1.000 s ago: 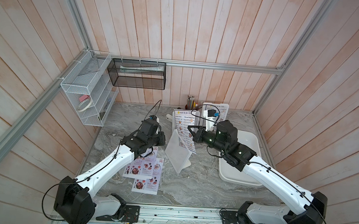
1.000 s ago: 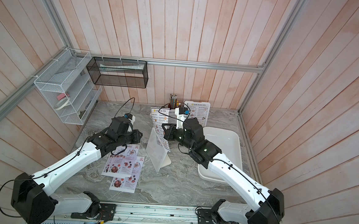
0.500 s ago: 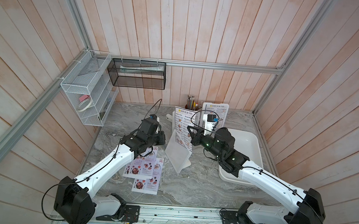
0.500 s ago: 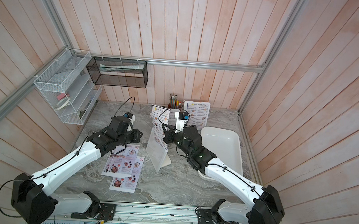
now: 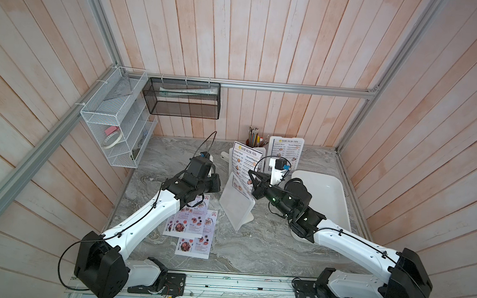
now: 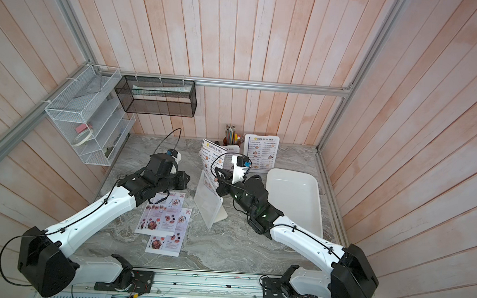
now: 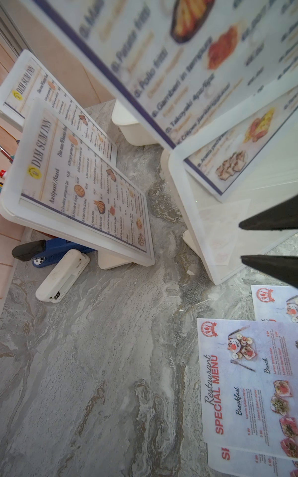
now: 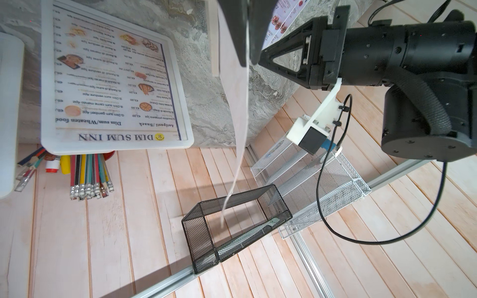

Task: Replace the menus in the menu holders
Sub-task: Insert the menu into the menu holder.

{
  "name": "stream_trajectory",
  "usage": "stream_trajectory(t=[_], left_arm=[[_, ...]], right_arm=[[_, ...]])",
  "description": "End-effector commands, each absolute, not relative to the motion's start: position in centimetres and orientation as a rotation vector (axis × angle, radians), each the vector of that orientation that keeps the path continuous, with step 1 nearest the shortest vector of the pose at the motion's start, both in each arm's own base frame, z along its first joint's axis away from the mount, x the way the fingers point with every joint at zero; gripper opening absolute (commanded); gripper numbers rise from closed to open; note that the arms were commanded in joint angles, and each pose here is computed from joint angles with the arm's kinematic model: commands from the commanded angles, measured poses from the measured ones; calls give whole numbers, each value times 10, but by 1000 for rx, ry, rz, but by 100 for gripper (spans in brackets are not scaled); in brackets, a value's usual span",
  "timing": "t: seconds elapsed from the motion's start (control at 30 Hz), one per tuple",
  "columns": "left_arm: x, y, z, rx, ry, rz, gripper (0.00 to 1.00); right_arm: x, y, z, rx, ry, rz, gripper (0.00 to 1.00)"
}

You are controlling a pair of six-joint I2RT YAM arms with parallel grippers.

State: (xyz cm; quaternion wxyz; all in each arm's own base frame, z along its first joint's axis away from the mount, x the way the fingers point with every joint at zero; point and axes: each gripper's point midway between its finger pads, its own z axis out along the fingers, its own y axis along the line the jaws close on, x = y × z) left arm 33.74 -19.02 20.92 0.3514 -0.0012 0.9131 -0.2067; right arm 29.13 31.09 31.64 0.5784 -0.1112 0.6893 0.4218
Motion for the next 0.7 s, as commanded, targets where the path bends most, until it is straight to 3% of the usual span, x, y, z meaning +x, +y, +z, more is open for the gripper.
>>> stream_trajectory(t=[0.0,0.67], left_arm=[[342,-194,218,22,2350,-535,21],[343,-196,215,15,2360,-546,20]], right_arm=[[285,306,337,-249,1503,992,0],[276,287,330,-214,1390,977,0]])
